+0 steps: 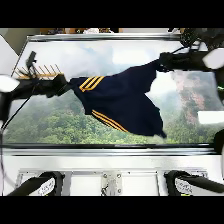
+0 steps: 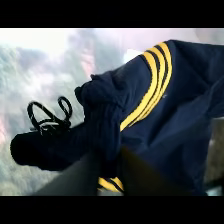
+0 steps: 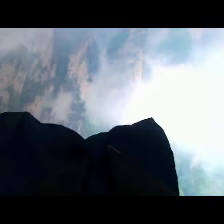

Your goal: Fold the clothes and pants, and hang the long-sleeved shirts on hangers.

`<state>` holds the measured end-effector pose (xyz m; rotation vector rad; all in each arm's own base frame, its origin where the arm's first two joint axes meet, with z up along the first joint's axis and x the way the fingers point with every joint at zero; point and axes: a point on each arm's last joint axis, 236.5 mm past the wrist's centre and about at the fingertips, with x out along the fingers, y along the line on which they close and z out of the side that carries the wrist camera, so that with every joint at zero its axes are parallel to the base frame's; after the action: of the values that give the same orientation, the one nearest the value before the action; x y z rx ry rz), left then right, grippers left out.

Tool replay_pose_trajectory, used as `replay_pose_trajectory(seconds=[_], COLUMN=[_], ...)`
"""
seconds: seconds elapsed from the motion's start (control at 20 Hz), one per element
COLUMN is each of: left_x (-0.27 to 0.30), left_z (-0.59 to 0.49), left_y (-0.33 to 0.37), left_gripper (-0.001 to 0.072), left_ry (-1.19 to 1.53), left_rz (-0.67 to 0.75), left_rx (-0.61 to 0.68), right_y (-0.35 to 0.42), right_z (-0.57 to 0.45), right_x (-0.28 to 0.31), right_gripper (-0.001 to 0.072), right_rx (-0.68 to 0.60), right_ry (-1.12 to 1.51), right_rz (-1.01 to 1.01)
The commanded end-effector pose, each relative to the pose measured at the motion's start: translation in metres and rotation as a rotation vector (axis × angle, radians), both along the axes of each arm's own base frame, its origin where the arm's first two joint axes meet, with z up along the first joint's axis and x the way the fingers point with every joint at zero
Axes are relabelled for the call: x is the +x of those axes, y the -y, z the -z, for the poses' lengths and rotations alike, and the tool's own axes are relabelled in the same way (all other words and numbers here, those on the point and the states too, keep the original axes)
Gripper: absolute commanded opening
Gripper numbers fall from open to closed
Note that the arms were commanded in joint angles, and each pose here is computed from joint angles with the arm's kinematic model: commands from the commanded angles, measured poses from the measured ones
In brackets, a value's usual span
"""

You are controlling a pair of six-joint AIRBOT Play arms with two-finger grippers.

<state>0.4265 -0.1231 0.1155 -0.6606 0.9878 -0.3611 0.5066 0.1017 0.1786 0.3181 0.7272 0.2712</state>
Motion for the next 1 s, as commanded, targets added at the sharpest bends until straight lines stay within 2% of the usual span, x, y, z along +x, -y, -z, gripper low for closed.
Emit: replay_pose_trajectory(seconds=[0.0, 0.05, 0.1, 0.2, 0.4, 0.45, 0.65, 0.85, 0.95], left_x=[0.081, 0.098, 0.11, 0.114, 0.045, 0.023, -0.039, -0.043, -0.039], left_z=[0.034, 0.022, 0.009, -0.005, 0.068, 0.092, 0.176, 0.212, 0.218], left_y=[-0.005, -0.005, -0.008, -0.024, -0.063, -0.063, -0.03, 0.022, 0.044], left_gripper=[0.0696, 0.0673, 0.0673, 0.0672, 0.0673, 0.0673, 0.0673, 0.0673, 0.0673], left_ry=[-0.03, -0.014, 0.009, 0.027, -0.236, -0.32, -0.532, -0.575, -0.571], left_rz=[-0.031, -0.026, -0.028, -0.034, 0.039, 0.06, 0.062, 0.013, 0.035], left_rx=[-0.036, -0.079, -0.109, -0.087, 0.159, 0.173, 0.08, -0.097, -0.124], right_y=[0.003, 0.011, 0.023, 0.051, 0.077, 0.078, 0.069, 0.064, 0.063], right_z=[0.025, 0.011, -0.007, -0.043, -0.068, -0.062, -0.026, 0.007, 0.02], right_x=[0.059, 0.062, 0.063, 0.05, -0.018, -0.035, -0.1, -0.144, -0.16], right_gripper=[0.059, 0.0661, 0.0654, 0.0654, 0.0654, 0.0654, 0.0654, 0.0654, 0.0654], right_rx=[0.014, 0.014, 0.017, 0.016, -0.059, -0.088, -0.088, -0.079, -0.062], right_ry=[0.069, 0.107, 0.145, 0.202, 0.149, 0.118, 0.029, -0.022, -0.044], right_rz=[0.055, 0.074, 0.097, 0.142, 0.127, 0.118, 0.097, 0.096, 0.11])
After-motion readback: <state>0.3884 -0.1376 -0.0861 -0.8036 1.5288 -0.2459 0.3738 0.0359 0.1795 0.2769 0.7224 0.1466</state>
